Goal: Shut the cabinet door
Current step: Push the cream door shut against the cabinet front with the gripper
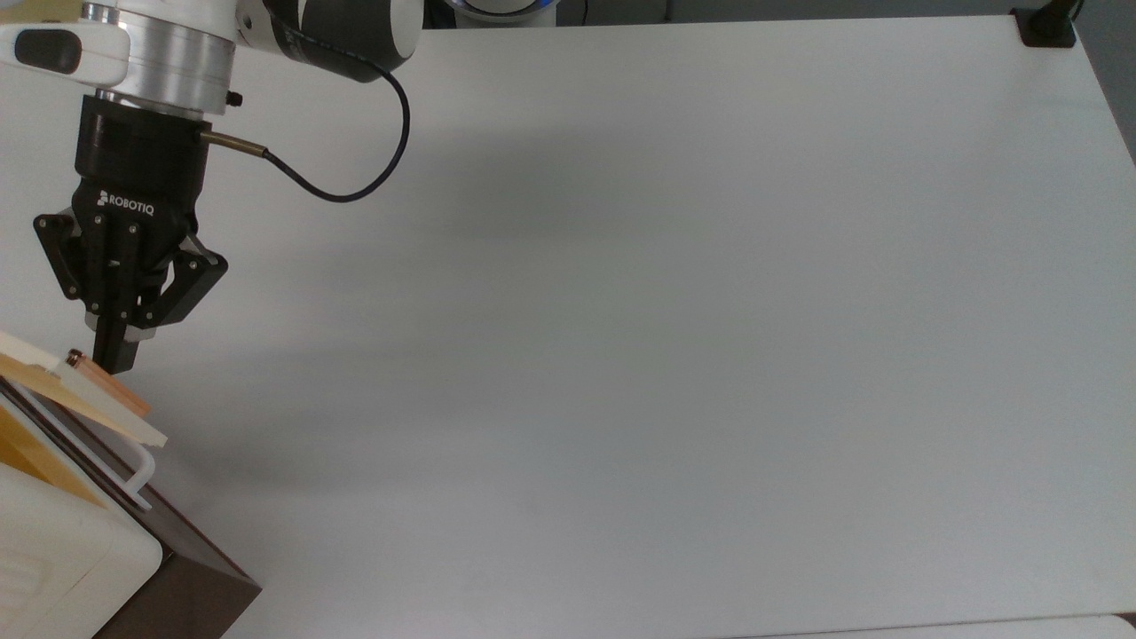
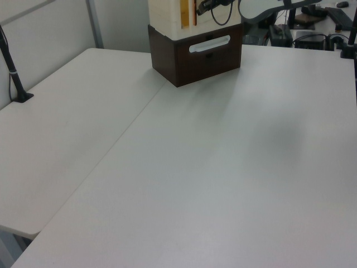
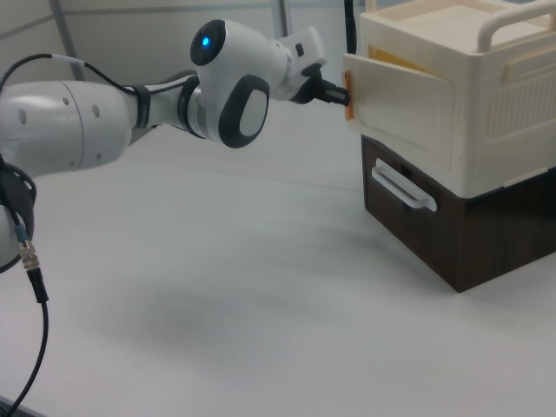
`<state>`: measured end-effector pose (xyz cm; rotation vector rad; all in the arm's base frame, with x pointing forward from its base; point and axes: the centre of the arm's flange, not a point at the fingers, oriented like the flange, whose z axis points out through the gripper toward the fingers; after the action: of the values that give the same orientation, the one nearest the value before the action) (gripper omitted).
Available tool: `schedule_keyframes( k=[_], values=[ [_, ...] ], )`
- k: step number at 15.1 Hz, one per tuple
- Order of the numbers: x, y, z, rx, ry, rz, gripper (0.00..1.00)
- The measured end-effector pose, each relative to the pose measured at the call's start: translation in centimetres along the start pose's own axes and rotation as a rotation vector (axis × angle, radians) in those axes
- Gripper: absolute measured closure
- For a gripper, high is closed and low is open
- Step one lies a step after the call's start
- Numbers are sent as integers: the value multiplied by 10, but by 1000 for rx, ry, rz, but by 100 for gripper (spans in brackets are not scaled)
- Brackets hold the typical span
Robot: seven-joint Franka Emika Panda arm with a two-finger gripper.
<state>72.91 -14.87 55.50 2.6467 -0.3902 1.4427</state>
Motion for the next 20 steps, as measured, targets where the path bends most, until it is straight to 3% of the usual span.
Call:
schedule_keyframes(
  k=[20],
  values=[
    [-14, 15, 58, -34, 179, 4, 92]
  ],
)
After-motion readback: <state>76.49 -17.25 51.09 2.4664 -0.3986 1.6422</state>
